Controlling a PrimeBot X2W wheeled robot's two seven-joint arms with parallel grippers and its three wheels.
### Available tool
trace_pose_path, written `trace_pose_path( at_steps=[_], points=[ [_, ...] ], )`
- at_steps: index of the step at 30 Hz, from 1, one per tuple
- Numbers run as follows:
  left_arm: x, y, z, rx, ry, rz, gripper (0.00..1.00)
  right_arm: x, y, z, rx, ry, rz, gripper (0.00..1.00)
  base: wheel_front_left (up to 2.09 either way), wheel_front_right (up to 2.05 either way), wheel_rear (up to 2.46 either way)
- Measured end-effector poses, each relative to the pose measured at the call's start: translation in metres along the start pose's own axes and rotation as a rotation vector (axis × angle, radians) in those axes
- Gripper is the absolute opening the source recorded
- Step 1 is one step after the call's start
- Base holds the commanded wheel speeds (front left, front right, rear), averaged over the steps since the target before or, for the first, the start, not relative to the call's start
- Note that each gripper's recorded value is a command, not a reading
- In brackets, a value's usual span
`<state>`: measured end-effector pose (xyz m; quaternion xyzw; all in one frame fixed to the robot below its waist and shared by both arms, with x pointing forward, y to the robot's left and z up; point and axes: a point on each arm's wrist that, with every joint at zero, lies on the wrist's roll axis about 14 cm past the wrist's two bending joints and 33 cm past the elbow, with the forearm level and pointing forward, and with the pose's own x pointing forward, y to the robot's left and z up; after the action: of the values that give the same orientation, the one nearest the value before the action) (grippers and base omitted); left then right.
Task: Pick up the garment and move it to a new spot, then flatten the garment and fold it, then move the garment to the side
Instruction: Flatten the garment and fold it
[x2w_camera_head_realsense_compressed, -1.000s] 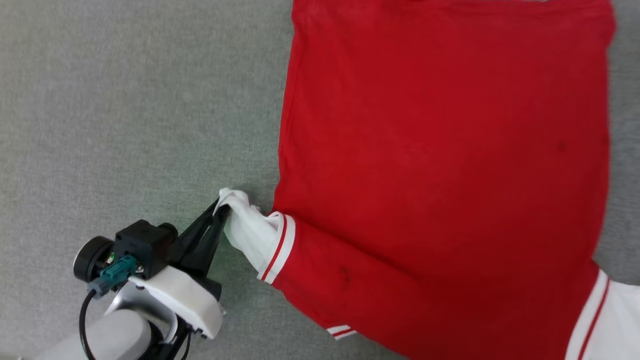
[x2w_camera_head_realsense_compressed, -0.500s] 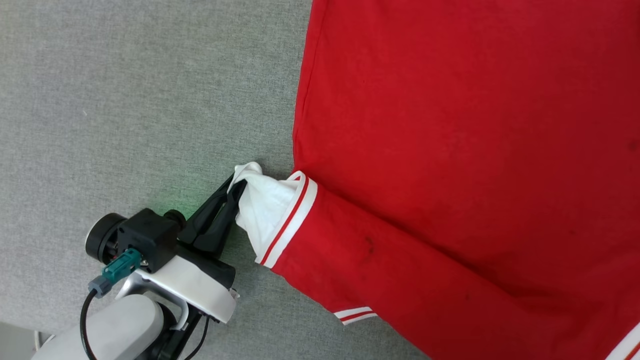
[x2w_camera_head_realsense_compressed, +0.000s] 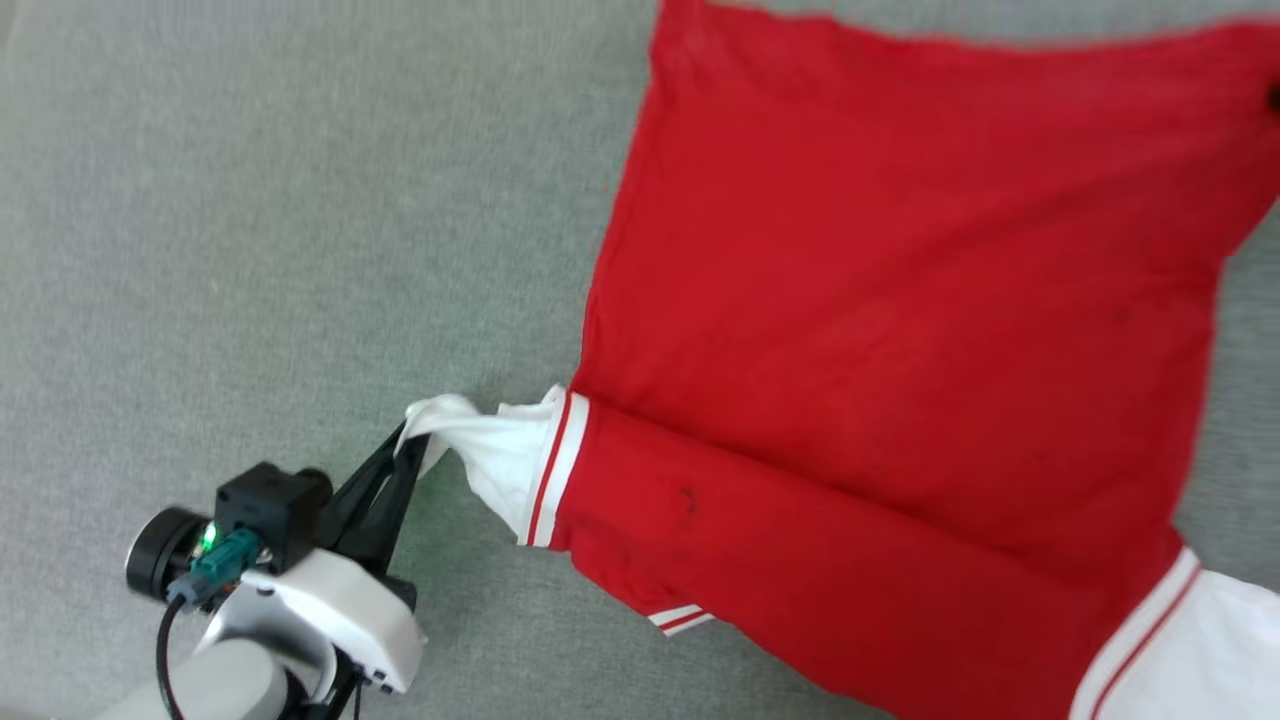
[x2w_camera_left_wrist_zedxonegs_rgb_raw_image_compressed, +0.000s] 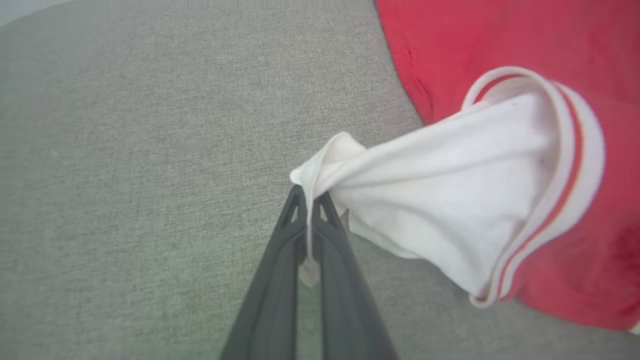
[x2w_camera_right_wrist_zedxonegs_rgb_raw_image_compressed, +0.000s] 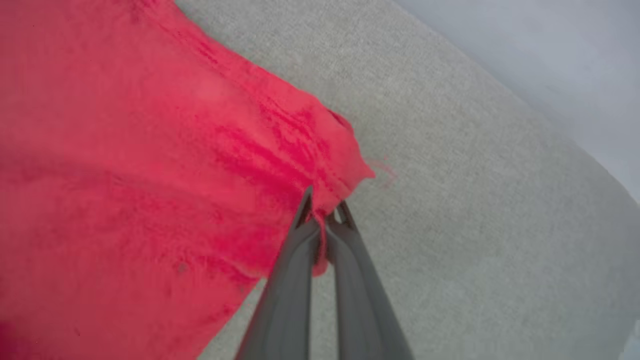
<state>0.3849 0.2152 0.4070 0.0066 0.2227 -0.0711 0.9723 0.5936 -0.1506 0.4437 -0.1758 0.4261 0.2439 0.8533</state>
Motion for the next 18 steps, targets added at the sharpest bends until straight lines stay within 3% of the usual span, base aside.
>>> trace_pose_path(
  at_steps=[8, 18],
  points=[
    [-0.023, -0.008, 0.014, 0.01, -0.04, -0.018, 0.0, -0.074, 0.003, -0.069, -0.037, 0.02, -0.017, 0.0, 0.0, 0.0, 0.0],
    [-0.03, -0.025, 0.027, 0.028, -0.074, -0.072, 0.0, -0.124, 0.025, -0.224, 0.171, 0.192, 0.003, 0.0, 0.0, 0.0, 0.0]
  ],
)
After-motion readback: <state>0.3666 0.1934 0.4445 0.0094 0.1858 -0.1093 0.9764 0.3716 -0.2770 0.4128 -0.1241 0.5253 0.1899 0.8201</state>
